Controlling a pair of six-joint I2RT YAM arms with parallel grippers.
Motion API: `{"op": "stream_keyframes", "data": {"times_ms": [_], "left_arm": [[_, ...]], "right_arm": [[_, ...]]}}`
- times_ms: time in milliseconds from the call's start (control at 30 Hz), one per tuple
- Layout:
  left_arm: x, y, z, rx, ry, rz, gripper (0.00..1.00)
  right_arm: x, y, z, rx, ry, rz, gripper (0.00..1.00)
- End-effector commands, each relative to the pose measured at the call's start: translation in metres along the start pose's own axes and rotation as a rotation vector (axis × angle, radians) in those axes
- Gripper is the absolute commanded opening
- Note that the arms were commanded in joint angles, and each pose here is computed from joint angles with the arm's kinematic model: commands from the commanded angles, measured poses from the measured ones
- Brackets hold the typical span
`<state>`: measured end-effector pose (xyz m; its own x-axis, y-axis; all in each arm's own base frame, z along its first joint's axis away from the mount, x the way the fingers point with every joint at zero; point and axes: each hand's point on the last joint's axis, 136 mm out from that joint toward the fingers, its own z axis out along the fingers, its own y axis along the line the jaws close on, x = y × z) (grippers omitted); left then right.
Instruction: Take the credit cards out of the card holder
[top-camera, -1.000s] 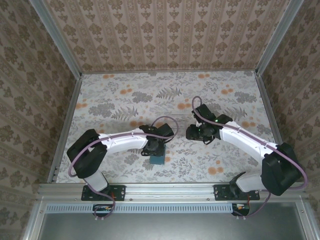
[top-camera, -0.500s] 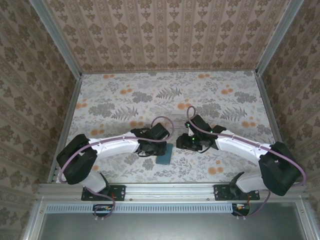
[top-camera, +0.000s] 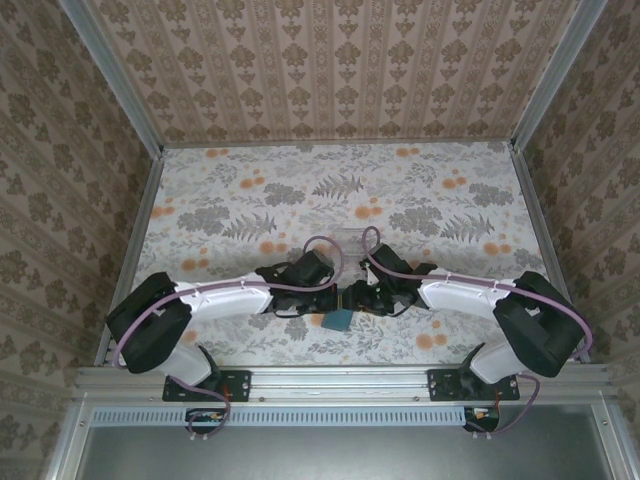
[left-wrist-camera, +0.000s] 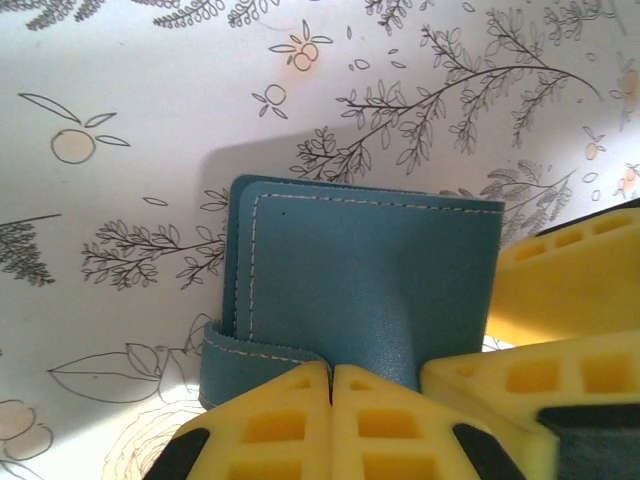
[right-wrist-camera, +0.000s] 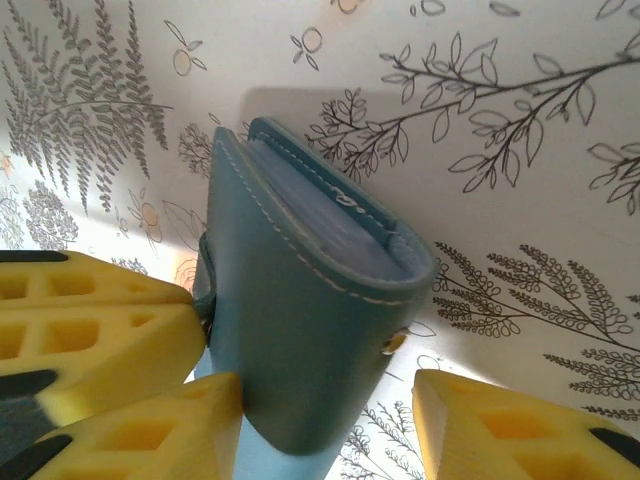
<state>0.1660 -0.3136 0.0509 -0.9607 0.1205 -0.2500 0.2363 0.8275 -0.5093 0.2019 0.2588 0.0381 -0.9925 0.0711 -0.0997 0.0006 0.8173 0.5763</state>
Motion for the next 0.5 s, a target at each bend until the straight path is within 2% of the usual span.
{"op": "stream_keyframes", "data": {"times_ms": [0, 67, 233, 467], "left_arm": [[-0.008, -0.017, -0.006, 0.094, -0.032, -0.026, 0.03], [-0.008, -0.018, -0.007, 0.104, -0.035, -0.029, 0.03], [-0.011, -0.014, -0.014, 0.081, -0.041, -0.021, 0.02], [-0.006, 0.025, -0.035, -0.113, -0.019, 0.029, 0.02]], "right_arm": [[0.004, 0.004, 0.007, -0.035, 0.009, 0.022, 0.49], [0.003, 0.006, 0.009, -0.054, 0.003, 0.029, 0.46], [0.0, -0.004, 0.006, 0.004, -0.023, 0.035, 0.21], [0.0, -0.024, -0.007, 0.159, -0.014, -0.032, 0.15]]}}
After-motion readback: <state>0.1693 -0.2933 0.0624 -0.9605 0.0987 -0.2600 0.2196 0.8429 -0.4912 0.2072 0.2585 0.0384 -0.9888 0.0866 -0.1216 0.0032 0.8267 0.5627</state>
